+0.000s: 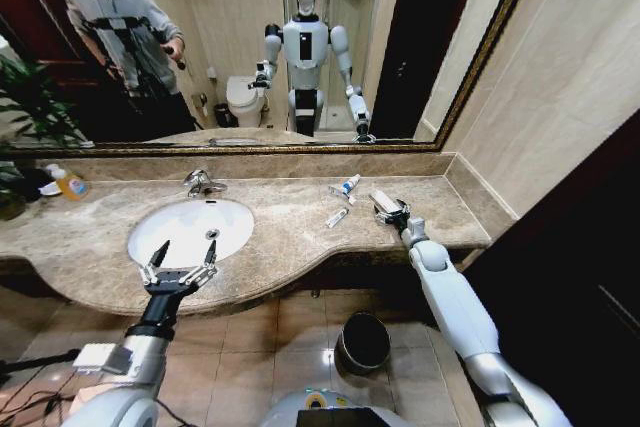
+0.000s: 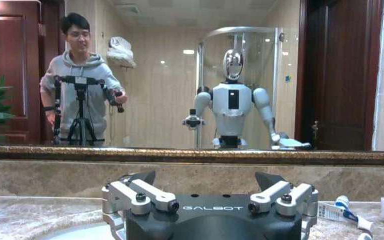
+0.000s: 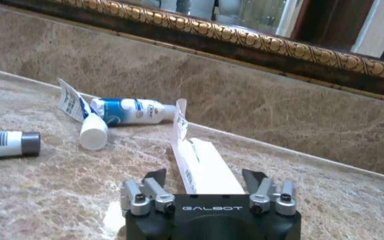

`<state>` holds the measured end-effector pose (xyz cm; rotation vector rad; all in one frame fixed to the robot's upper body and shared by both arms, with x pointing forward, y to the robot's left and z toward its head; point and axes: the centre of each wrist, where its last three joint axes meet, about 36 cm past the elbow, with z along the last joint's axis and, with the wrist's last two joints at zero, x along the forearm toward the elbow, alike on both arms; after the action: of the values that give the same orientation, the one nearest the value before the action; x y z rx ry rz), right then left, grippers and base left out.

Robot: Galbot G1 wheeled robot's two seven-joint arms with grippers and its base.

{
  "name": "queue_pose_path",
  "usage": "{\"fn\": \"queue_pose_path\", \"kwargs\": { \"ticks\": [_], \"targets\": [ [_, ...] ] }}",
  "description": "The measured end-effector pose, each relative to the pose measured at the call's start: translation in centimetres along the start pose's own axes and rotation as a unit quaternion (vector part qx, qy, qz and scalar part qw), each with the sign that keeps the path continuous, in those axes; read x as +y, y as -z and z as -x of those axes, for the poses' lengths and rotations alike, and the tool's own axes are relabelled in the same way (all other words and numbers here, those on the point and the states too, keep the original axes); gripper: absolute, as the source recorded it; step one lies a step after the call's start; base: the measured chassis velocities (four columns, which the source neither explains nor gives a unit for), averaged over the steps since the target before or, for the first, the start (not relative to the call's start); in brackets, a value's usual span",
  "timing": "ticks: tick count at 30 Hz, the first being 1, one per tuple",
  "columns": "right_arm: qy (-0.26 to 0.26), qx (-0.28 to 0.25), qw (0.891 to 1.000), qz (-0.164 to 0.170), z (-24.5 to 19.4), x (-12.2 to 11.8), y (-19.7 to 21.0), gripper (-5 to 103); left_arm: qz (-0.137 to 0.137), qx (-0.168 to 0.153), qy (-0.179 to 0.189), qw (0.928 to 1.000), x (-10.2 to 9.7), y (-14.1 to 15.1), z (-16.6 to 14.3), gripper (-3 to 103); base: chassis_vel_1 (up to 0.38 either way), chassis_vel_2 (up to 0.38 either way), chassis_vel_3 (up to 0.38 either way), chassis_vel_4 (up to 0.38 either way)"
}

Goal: Pick up the trash from the sink and place it in the trash bin.

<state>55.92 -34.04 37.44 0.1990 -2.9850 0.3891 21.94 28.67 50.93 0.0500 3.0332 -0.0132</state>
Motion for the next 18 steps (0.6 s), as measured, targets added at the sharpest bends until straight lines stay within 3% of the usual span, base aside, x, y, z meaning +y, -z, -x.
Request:
{"fn": "queue_pose_path", "kwargs": {
  "ticks": [4, 11, 14, 17, 18],
  "targets": [
    [-0.001, 0.001, 1.000, 0.001, 0.01, -0.18, -0.11, 70, 0.000, 0.000, 0.000, 1.0000, 0.00, 0.00, 0.00, 100, 0.000, 0.000, 0.000, 0.000],
    [-0.004, -0.003, 1.000, 0.004, -0.02, -0.42, -0.15, 37, 0.000, 0.000, 0.000, 1.0000, 0.00, 0.00, 0.00, 100, 0.000, 0.000, 0.000, 0.000],
    [-0.005, -0.005, 1.000, 0.004, -0.03, -0.44, -0.09, 32, 0.000, 0.000, 0.000, 1.0000, 0.00, 0.00, 0.00, 100, 0.000, 0.000, 0.000, 0.000],
    [-0.005, -0.009, 1.000, 0.006, -0.18, -0.52, 0.22, 15, 0.000, 0.000, 0.000, 1.0000, 0.00, 0.00, 0.00, 100, 0.000, 0.000, 0.000, 0.000],
    [-0.005, -0.009, 1.000, 0.006, -0.18, -0.52, 0.22, 15, 0.000, 0.000, 0.000, 1.0000, 0.00, 0.00, 0.00, 100, 0.000, 0.000, 0.000, 0.000]
  ]
}}
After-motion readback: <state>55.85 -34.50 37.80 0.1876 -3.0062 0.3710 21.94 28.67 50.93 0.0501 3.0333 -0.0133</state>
